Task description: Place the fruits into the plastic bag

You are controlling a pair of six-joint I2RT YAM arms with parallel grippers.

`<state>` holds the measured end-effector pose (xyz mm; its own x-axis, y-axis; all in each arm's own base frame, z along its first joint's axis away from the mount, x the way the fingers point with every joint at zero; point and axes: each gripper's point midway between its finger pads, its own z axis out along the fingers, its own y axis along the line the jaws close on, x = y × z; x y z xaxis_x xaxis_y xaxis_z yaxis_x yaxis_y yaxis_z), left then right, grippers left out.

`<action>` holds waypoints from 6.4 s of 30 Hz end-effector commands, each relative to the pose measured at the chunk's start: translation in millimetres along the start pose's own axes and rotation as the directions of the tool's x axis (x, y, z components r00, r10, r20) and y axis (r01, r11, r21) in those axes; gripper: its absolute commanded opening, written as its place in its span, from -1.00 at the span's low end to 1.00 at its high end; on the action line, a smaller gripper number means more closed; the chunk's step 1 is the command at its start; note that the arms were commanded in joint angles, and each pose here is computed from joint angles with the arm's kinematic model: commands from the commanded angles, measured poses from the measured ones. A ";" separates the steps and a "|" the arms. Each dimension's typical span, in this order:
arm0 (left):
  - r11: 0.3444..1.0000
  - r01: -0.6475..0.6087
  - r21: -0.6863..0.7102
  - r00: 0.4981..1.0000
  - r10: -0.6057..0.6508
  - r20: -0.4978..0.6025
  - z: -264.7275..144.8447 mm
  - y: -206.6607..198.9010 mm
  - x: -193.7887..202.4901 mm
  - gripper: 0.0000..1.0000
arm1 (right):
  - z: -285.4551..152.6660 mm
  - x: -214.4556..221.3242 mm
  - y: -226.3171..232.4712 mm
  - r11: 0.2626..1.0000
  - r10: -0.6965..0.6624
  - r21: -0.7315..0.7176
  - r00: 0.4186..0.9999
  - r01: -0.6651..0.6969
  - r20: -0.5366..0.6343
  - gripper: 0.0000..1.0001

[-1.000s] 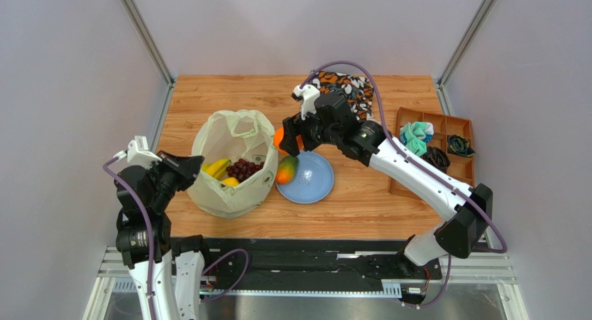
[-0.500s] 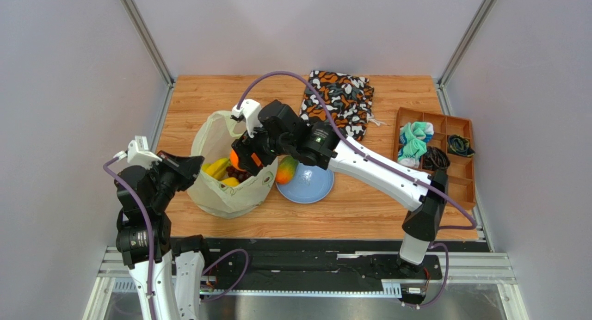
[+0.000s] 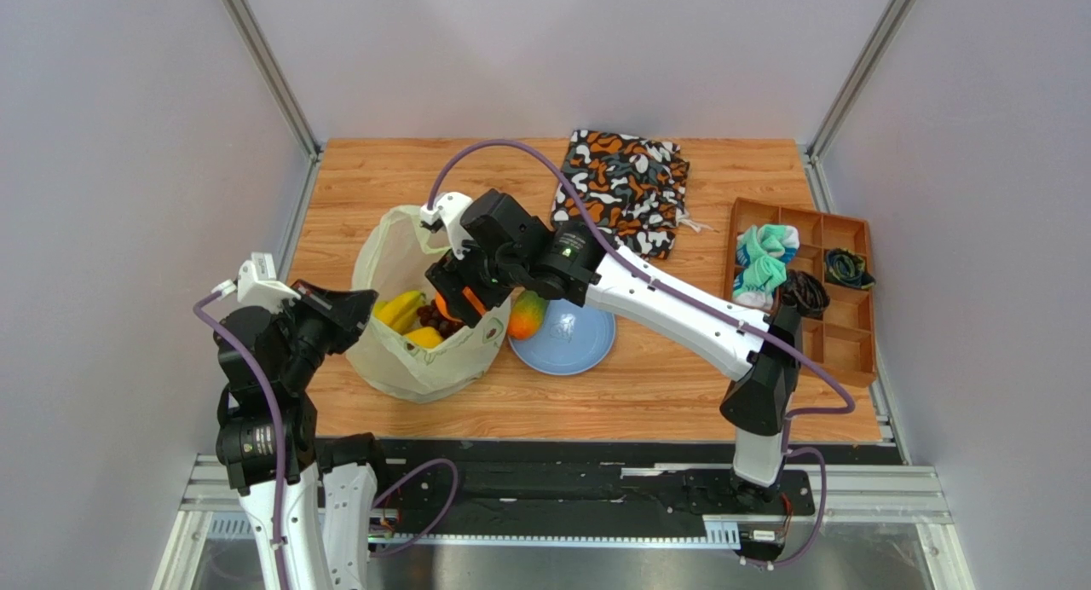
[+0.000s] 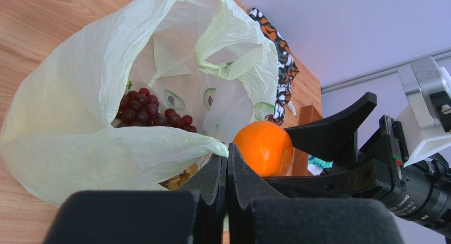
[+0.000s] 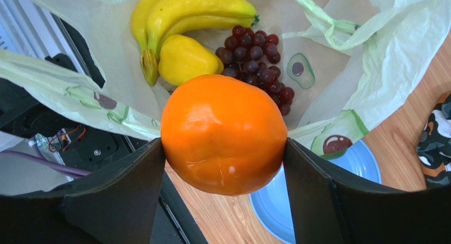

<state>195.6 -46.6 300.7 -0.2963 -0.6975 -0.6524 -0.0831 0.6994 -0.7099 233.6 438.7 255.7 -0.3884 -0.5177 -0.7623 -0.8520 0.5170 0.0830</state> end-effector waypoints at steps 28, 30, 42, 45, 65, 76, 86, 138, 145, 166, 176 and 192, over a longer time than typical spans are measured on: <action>1.000 -0.010 0.020 1.000 0.010 0.005 -2.2 -3.7 0.0 -1.00 | 25.3 -4.3 -8.5 0.997 -0.042 0.055 0.996 0.046 -0.076 0.61; 1.000 -0.007 0.018 1.000 0.007 0.003 -1.9 -3.3 0.3 -1.00 | 25.0 -4.3 -8.5 0.997 -0.042 0.055 0.996 0.046 -0.074 0.64; 1.000 -0.009 0.020 1.000 0.009 0.007 -3.1 -3.9 0.0 -1.00 | 21.0 -10.5 -3.5 0.998 -0.043 0.033 0.998 0.045 -0.049 0.82; 1.000 -0.008 0.019 1.000 0.008 0.004 -3.0 -3.5 0.8 -1.00 | 18.7 -13.5 -4.0 0.998 -0.044 0.033 0.998 0.045 -0.034 0.82; 1.000 -0.018 -0.005 1.000 0.019 0.019 -5.5 -0.4 -1.6 -1.00 | -87.5 -58.5 -76.2 0.947 0.302 0.008 0.897 -0.322 0.323 0.77; 1.000 -0.010 -0.012 1.000 0.010 0.022 -3.9 1.8 -1.6 -1.00 | -62.4 52.3 -174.7 0.600 0.753 0.069 0.591 -0.797 0.289 0.70; 1.000 -0.006 -0.028 1.000 0.007 0.024 -7.2 5.9 1.6 -1.00 | 16.7 109.9 -153.6 0.402 0.915 0.022 0.402 -0.915 0.041 0.63; 0.999 0.013 -0.045 0.999 -0.012 0.035 -3.7 11.5 1.5 -1.00 | 98.2 153.1 -134.8 0.316 0.948 0.088 0.309 -0.945 -0.080 -0.14; 0.999 0.011 -0.045 0.999 -0.009 0.036 -5.3 11.2 2.2 -1.00 | 74.4 127.9 -147.4 0.382 0.922 0.078 0.385 -0.921 0.028 -0.28; 0.999 0.013 -0.038 0.999 -0.011 0.034 -4.2 11.0 2.9 -1.00 | -19.3 -61.8 -10.8 0.987 0.160 -0.050 0.913 -0.152 0.375 -0.37; 0.999 0.016 -0.041 0.999 -0.015 0.031 -5.9 13.2 6.6 -1.00 | 29.6 -23.9 17.9 0.999 -0.030 0.018 0.985 0.027 0.168 -0.34; 0.999 0.018 -0.028 1.000 -0.017 0.011 -7.5 13.1 13.4 -1.00 | 53.5 9.0 33.5 0.996 -0.084 0.000 0.996 0.084 0.043 0.09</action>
<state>187.0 -41.2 285.3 -0.2719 -0.7113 -0.6482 -0.1293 0.6945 -0.7078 218.7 479.0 197.4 -0.3348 -0.5543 -0.7620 -0.8766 0.4798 0.0361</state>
